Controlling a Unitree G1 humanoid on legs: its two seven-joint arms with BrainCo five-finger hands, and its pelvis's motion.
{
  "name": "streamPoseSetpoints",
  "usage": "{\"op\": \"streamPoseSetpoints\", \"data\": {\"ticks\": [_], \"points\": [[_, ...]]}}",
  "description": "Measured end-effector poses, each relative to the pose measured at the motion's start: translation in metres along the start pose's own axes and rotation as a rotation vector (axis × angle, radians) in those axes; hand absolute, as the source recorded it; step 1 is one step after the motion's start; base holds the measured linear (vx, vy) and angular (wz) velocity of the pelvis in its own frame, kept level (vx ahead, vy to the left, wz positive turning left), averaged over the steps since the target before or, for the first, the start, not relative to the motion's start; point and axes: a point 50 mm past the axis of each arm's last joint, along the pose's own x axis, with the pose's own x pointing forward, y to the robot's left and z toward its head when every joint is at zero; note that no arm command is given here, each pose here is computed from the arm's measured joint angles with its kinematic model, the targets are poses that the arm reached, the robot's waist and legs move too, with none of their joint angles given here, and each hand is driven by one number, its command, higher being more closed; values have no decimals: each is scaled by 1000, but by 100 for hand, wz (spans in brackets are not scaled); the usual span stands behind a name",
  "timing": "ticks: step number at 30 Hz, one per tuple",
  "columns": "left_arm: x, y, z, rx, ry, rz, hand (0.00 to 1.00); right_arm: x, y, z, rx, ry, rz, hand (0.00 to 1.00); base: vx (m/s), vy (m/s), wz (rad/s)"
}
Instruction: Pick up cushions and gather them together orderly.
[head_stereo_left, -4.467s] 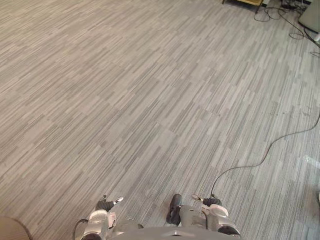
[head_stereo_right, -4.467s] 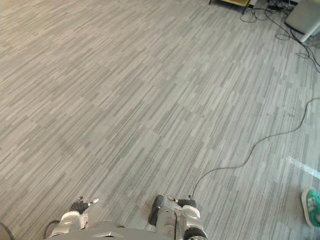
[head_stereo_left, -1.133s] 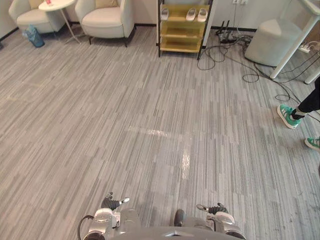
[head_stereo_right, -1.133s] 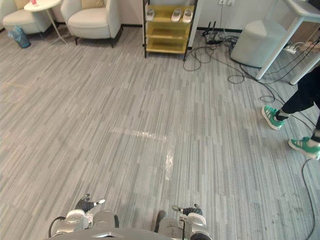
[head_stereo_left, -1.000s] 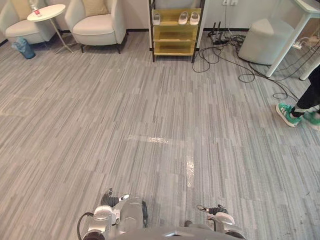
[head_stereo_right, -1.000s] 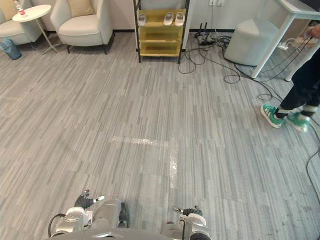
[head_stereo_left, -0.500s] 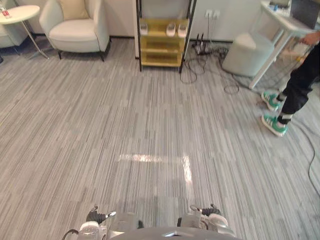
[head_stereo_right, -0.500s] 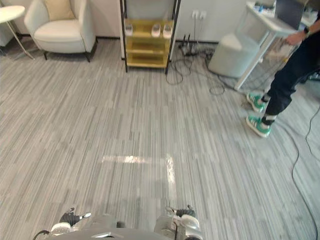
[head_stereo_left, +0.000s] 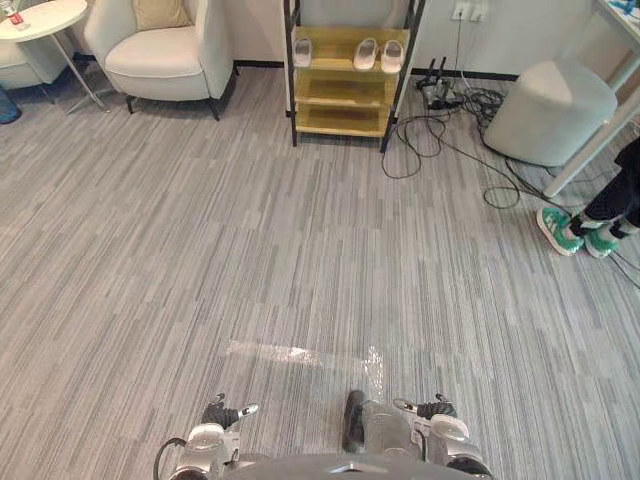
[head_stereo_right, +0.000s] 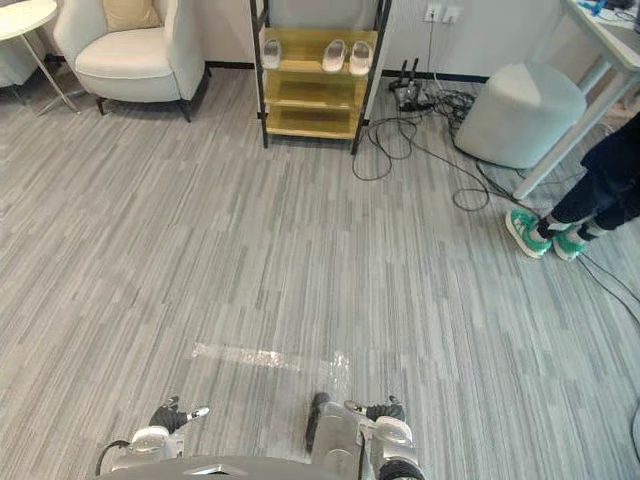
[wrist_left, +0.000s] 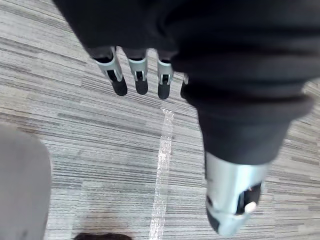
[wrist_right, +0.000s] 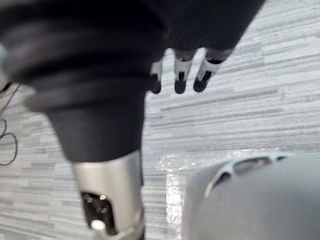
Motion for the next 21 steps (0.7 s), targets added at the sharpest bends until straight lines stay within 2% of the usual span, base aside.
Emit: {"op": "streamPoseSetpoints", "data": {"ticks": [6, 12, 15, 21], "points": [[0, -4, 7, 33, -36, -32, 0, -3, -6, -20, 5, 57, -8, 0, 296, -50, 14], [-1, -8, 13, 51, -75, -50, 0, -4, -11, -27, 39, 80, -26, 0, 207, 167, -3], [1, 3, 17, 79, -86, -28, 0, -8, 2, -34, 54, 102, 4, 0, 123, 169, 26], [1, 11, 11, 36, -61, 2, 0, -8, 0, -35, 79, 108, -8, 0, 51, 47, 4]]}}
